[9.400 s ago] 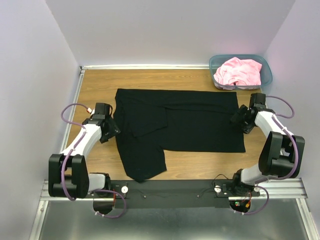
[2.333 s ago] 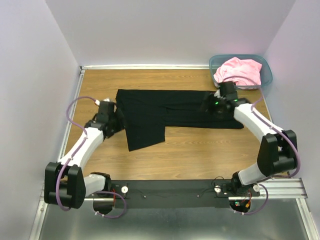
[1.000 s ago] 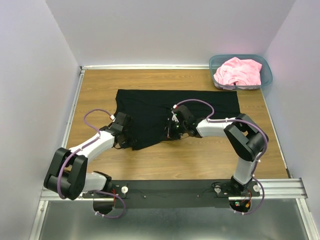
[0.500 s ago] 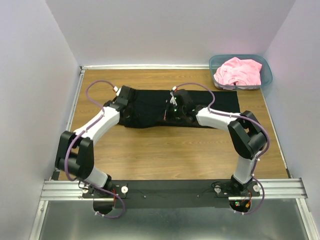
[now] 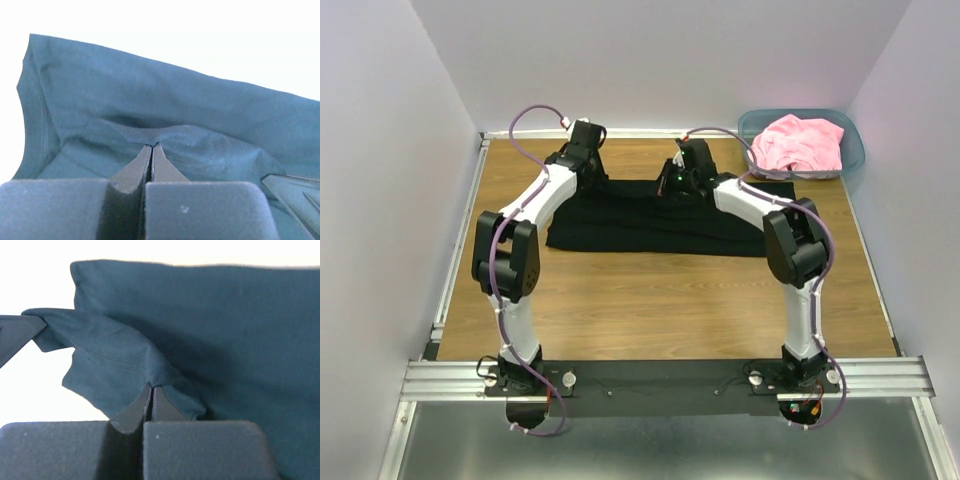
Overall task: Fold and stack the t-shirts
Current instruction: Fold the tshirt
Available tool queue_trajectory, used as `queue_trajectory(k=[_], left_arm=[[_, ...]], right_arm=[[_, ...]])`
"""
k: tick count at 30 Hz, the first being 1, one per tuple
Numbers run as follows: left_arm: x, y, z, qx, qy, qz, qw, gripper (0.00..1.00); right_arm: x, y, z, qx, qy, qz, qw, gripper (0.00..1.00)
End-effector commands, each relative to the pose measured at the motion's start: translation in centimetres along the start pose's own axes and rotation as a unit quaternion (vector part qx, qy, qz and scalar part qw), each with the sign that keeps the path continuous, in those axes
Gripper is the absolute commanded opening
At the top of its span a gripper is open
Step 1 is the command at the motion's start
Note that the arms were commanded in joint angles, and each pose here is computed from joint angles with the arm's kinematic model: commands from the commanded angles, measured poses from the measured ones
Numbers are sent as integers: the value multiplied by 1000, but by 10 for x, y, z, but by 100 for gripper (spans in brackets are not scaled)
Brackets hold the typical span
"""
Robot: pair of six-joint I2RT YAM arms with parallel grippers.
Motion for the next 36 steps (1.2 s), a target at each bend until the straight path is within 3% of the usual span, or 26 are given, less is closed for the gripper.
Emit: queue_trajectory(k=[1,23,36], left_arm=[[5,17,17,-26,4,-2,1000,0],[23,-12,59,18,-19,-34,999,0],[35,-9,45,30,-6,-43,999,0]], right_arm=[[-1,18,17,-10,-3,-49,999,1],[-43,23,40,-9,-49,-51,997,4],[-40,13,37,28,-27,2,999,4]])
Point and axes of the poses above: each gripper's point midway between its finger pads, its own z axis out along the fingers, its own x axis along the line the jaws close on, y = z × x, the point moved 8 cm from there along -z, back along the fingers, and after that the axes turned 7 degrees about z, right-handed, at the moved point
